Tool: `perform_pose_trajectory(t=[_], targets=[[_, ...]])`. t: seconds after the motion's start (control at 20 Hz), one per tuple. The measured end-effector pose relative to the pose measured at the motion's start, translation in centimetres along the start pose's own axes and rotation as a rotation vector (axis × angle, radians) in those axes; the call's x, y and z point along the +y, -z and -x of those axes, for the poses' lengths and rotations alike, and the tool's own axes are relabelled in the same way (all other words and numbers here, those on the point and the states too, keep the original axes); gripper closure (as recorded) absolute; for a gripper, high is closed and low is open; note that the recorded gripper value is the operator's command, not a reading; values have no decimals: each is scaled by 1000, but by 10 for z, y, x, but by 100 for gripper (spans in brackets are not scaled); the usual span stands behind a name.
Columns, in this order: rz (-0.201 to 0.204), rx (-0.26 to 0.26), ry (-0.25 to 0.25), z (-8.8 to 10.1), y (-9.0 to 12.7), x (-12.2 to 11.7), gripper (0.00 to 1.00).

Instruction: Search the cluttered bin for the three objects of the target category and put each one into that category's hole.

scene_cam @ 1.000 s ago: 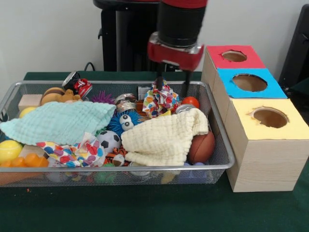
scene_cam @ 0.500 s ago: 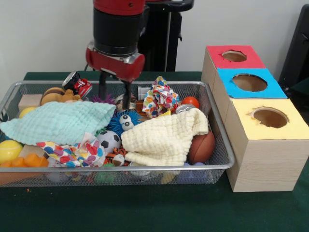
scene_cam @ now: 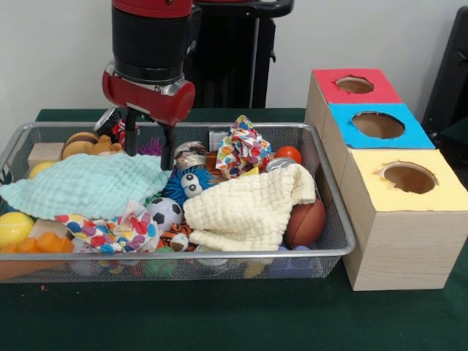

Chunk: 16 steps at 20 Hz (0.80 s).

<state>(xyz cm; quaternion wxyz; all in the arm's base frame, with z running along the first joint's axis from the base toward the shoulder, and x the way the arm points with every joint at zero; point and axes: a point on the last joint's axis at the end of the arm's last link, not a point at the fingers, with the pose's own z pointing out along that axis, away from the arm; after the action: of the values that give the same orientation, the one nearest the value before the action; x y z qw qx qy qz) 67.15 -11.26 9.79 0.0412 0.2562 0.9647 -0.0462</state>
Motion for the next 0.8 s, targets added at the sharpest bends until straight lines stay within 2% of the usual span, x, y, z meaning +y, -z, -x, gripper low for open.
perform_pose_trajectory(t=[0.45, 0.8], targets=[[25, -21, 16, 15, 9, 17, 0], [35, -19, 21, 26, 16, 26, 0]])
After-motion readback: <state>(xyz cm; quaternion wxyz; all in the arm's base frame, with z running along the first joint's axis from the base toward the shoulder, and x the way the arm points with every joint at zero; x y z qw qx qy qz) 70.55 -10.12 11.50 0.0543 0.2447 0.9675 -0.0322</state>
